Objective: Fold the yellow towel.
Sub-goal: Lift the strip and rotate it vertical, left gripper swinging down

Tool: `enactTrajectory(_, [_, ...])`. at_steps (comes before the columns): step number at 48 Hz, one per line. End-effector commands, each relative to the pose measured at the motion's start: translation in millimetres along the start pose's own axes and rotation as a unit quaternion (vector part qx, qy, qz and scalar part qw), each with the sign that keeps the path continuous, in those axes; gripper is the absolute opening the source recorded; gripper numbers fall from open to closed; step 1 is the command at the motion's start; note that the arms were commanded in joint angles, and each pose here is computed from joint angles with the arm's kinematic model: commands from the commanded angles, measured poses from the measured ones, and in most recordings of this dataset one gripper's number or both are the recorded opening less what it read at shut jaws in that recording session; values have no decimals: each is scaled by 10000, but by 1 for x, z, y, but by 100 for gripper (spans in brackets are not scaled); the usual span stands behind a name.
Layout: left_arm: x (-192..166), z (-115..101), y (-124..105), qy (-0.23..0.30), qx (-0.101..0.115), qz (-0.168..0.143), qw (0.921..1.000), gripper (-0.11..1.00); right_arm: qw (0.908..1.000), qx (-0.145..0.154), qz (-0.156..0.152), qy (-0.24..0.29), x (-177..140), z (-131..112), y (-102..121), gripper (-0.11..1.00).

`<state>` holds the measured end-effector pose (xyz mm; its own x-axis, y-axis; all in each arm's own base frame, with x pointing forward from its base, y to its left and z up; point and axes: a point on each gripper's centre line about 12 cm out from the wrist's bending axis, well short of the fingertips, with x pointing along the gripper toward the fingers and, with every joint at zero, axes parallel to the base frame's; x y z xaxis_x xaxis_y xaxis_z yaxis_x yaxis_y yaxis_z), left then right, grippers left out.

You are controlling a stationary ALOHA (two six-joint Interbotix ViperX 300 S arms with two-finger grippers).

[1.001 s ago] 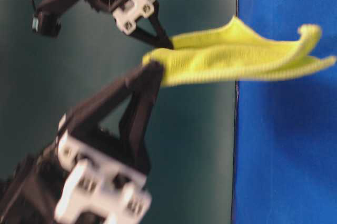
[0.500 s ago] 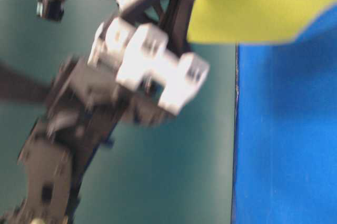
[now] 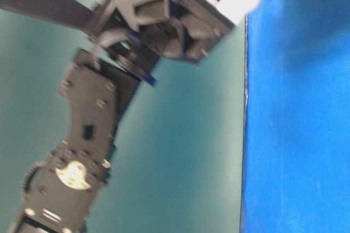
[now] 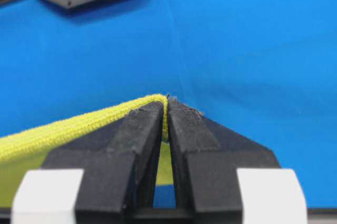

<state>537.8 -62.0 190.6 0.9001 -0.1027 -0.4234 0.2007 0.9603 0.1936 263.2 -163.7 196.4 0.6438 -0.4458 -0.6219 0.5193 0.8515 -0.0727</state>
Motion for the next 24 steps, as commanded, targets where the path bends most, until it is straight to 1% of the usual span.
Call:
enactTrajectory(1, [-17,11,-4,-116,-189,-34,9997,4,9995,37,156,-270,16,16,3,4])
enactTrajectory(4, [-24,0,-7,13,-380,-58,9993,4,9989,2,310,-366,33,24,10,4])
enactTrajectory(9, [-38,-21,-15,204,-458,-127,9987,4,9983,-61,442,-382,57,35,20,4])
enactTrajectory(14, [-51,-38,-22,271,-607,-161,9977,4,9980,-127,516,-336,78,45,29,4])
enactTrajectory(18, [-62,-51,-25,333,-724,-169,9967,4,9978,-163,548,-336,87,51,35,4])
enactTrajectory(24, [-73,-66,-28,470,-729,-186,9961,4,9976,-166,568,-352,92,55,38,4])
